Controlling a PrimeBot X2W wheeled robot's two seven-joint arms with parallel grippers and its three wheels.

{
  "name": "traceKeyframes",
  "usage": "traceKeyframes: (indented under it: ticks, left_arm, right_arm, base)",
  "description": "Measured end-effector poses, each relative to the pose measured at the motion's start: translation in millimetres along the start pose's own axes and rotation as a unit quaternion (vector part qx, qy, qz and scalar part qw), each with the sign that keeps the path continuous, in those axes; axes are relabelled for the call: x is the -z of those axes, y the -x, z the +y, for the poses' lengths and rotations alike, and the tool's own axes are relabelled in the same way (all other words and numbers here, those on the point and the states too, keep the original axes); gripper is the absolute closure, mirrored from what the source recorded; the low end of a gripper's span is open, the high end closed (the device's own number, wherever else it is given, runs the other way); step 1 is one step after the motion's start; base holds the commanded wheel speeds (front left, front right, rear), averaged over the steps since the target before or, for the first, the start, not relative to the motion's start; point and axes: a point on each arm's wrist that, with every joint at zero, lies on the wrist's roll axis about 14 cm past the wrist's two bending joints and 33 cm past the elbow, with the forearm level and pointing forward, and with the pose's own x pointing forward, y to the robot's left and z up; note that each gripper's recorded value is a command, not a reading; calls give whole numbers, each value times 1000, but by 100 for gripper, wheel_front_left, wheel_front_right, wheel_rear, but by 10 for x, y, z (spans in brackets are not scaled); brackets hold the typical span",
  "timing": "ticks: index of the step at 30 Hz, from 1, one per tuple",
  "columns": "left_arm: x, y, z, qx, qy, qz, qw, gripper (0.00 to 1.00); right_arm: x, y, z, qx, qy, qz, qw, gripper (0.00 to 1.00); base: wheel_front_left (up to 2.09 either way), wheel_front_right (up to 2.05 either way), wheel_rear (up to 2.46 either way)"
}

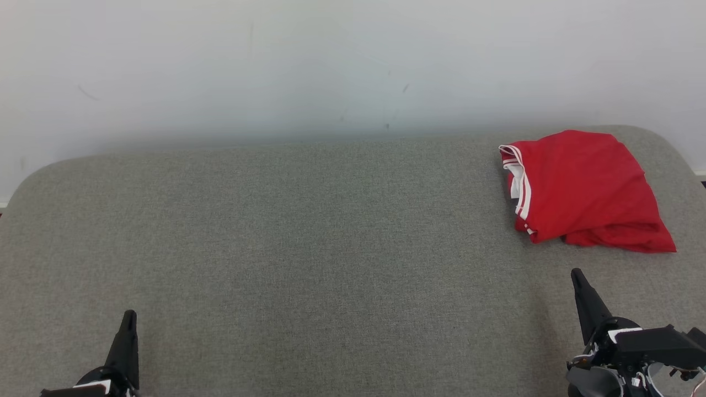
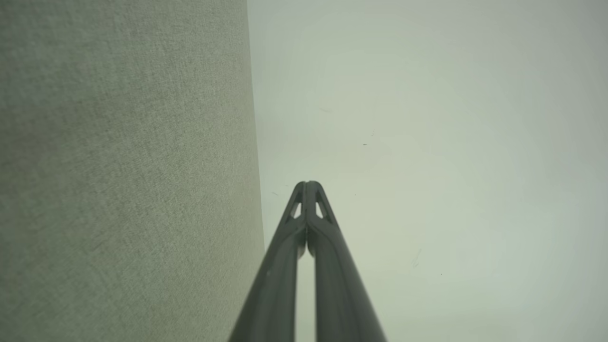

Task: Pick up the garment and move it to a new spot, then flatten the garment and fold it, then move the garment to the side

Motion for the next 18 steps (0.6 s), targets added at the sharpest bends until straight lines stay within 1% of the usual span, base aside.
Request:
traceKeyframes:
  ticks: [18]
  left_arm:
    - [0,0,-1,0,0,0,1000,100]
  right_arm:
    - [0,0,1,0,0,0,1000,100]
  base:
    - [0,0,0]
